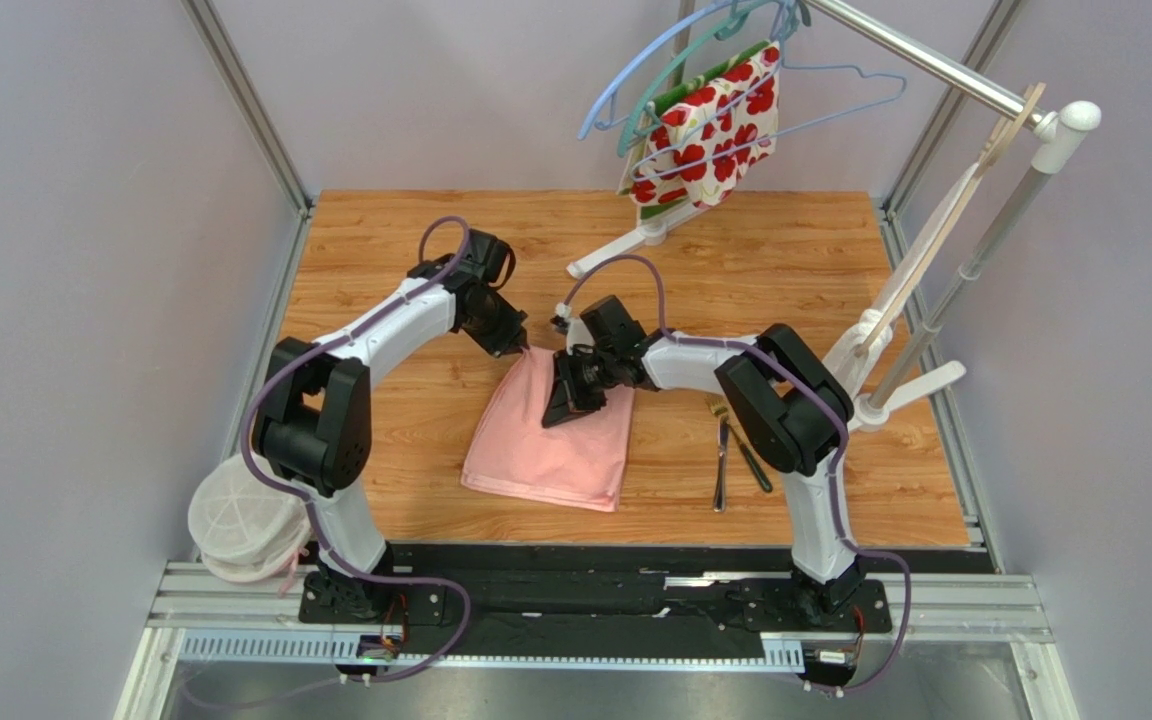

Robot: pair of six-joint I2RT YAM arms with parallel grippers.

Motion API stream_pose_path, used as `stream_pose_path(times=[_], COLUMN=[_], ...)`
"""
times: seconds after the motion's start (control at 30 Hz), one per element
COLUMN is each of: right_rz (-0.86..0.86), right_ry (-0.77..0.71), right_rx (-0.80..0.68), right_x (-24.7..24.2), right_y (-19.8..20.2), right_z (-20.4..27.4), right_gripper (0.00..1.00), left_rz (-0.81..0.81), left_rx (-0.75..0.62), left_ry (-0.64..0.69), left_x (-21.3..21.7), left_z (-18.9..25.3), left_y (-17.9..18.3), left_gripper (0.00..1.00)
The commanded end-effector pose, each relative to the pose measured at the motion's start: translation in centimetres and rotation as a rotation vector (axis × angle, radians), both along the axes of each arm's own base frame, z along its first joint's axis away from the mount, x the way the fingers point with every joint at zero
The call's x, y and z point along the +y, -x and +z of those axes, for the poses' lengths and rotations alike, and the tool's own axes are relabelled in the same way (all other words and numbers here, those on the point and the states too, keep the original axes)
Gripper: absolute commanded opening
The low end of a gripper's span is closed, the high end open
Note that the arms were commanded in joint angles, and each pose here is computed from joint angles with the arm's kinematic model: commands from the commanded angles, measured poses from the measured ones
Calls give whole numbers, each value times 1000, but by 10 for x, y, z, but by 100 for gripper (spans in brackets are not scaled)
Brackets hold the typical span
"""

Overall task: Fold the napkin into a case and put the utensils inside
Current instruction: Fold the lower triangle-folded napkin at the center of the board.

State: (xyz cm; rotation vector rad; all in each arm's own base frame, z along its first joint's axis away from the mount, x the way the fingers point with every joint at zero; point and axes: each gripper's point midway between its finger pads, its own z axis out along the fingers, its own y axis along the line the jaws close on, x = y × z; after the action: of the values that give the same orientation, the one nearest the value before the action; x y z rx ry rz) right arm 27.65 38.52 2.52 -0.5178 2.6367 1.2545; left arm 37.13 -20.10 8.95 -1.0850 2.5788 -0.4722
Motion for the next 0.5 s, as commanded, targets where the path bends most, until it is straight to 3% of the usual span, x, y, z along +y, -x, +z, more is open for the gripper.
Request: stream_pose_path(times=[0.0,0.17,0.47], right_rz=[-57,-84,-119], right_ry=[19,129,111], right_rx=[-24,-70,-82], right_x=[-22,-44,-41], right_y=[-14,-26,-41], right_z=[17,9,30], right_gripper=[0,0,7], left_rz=[-155,-307,-641], left_rx=[-173,-228,-265], left_ry=[1,-66,-127], left_x=[-5,3,4], left_z=[40,46,49], left_y=[-11,-1,6], left_gripper=[0,0,0])
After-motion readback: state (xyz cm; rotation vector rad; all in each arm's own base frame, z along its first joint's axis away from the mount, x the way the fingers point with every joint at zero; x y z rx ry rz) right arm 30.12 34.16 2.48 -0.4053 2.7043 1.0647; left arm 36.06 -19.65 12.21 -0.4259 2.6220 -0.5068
